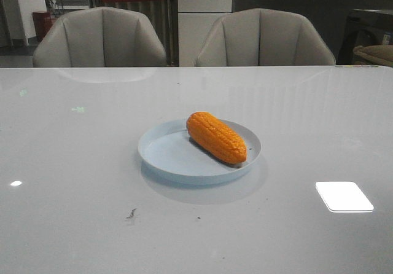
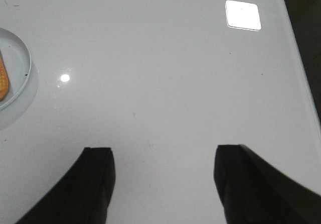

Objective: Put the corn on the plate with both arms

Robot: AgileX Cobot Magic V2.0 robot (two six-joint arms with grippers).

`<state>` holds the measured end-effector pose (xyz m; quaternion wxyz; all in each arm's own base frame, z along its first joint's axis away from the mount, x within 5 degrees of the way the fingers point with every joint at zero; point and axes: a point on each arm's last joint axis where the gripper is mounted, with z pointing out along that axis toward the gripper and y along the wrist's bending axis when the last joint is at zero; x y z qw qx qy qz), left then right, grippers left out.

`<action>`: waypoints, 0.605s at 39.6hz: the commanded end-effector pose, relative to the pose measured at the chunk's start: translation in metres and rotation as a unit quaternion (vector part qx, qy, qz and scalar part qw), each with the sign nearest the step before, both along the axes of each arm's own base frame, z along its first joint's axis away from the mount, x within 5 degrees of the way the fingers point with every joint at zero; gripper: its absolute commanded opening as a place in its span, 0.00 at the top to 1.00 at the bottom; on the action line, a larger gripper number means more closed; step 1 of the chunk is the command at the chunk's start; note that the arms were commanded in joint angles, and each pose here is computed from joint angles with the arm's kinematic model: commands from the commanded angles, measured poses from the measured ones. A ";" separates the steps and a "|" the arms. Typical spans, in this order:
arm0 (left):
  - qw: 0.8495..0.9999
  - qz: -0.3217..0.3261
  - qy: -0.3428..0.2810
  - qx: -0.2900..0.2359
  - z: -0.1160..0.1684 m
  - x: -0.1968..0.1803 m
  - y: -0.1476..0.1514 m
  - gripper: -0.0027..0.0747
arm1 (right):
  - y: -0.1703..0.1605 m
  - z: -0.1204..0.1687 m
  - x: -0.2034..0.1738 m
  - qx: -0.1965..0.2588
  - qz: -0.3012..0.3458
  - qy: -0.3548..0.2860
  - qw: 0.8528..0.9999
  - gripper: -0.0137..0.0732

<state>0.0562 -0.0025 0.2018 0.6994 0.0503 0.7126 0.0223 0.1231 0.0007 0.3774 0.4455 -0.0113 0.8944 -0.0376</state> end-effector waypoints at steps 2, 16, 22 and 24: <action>0.999 0.004 -0.043 -0.010 0.007 -0.001 0.001 0.85 | 0.001 0.013 0.000 0.013 0.006 -0.044 0.999 0.28; 0.999 0.004 -0.043 -0.010 0.007 -0.001 0.001 0.85 | 0.010 -0.004 -0.025 0.110 0.042 -0.218 0.969 0.81; 0.999 0.004 -0.043 -0.010 0.007 -0.001 0.001 0.85 | 0.006 -0.032 -0.042 0.111 0.035 -0.331 0.936 0.82; 0.999 0.004 -0.043 -0.010 0.007 -0.001 0.001 0.85 | 0.004 -0.041 -0.045 0.108 0.026 -0.350 0.930 0.82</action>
